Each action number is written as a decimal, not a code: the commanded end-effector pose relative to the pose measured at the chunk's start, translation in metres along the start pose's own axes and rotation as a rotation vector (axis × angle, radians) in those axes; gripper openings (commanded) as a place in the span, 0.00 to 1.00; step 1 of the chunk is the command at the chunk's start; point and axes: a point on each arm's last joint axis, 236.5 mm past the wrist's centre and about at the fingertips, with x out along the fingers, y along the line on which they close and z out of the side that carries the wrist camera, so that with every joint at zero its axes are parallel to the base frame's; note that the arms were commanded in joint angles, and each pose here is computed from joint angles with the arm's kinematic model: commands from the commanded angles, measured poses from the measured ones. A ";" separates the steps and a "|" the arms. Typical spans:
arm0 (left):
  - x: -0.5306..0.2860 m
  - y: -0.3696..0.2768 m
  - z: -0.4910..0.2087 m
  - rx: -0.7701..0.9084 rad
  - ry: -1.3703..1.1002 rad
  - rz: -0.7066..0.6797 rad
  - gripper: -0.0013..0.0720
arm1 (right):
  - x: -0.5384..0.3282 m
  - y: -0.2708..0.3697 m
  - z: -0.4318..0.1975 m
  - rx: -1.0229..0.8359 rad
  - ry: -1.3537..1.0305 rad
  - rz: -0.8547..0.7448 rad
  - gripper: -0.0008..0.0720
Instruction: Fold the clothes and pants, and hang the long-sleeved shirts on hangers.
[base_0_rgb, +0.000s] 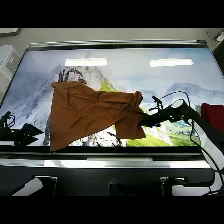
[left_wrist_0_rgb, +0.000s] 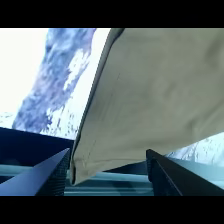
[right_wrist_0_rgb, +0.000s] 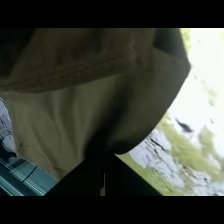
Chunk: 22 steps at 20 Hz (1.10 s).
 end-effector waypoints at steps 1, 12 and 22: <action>0.022 0.015 -0.032 -0.035 0.061 -0.031 0.78 | 0.000 0.004 -0.004 0.003 0.017 0.016 0.06; 0.053 0.009 -0.069 -0.037 0.198 -0.038 0.78 | 0.000 0.006 -0.002 0.006 0.010 0.023 0.06; 0.073 -0.023 -0.049 -0.025 0.146 -0.103 0.04 | -0.022 0.022 0.010 -0.043 -0.077 0.017 0.06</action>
